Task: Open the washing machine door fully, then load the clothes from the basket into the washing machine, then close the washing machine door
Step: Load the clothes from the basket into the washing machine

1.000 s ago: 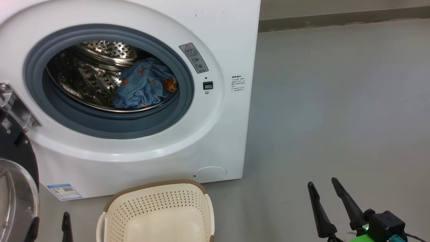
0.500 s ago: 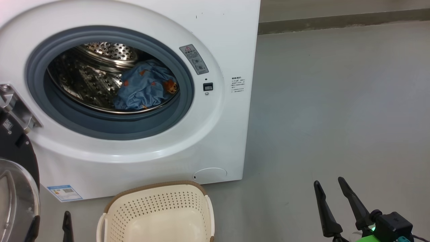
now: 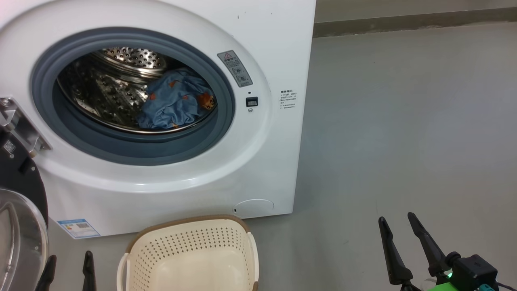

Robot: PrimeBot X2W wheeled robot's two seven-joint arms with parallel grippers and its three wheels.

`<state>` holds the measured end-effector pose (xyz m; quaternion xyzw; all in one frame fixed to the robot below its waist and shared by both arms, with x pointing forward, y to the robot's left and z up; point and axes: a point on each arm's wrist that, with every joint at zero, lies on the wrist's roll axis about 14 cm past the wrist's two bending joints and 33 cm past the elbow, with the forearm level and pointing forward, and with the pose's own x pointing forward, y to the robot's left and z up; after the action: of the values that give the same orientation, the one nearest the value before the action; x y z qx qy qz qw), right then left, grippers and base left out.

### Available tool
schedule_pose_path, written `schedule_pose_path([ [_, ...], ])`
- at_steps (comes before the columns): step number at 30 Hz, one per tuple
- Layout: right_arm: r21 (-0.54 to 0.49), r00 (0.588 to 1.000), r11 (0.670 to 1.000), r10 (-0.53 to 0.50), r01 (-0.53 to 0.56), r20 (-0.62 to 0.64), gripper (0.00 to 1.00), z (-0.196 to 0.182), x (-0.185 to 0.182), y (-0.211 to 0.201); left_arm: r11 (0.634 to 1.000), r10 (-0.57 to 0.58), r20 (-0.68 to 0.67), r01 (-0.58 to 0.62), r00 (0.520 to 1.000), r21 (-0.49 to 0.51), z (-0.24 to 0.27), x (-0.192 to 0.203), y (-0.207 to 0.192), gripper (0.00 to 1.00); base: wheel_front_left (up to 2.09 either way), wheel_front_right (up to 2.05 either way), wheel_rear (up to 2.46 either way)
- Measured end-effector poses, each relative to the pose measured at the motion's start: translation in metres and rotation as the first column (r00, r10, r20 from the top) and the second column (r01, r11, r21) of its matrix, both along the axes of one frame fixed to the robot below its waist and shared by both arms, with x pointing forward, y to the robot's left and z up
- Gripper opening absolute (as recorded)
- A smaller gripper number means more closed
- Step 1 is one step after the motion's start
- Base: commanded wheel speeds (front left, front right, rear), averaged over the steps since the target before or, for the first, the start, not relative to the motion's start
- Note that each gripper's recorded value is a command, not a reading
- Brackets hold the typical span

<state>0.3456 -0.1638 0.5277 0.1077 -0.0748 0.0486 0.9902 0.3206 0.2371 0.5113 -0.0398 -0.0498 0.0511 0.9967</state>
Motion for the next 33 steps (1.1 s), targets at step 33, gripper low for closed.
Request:
schedule_pose_path([
  [33, 0.003, 0.999, 1.000, 0.015, -0.015, -0.038, 1.00, -0.012, 0.006, 0.005, 1.000, 0.000, -0.017, 0.000, 1.000, -0.014, -0.005, 0.005, 0.006, 1.00, -0.02, 0.02, 0.00],
])
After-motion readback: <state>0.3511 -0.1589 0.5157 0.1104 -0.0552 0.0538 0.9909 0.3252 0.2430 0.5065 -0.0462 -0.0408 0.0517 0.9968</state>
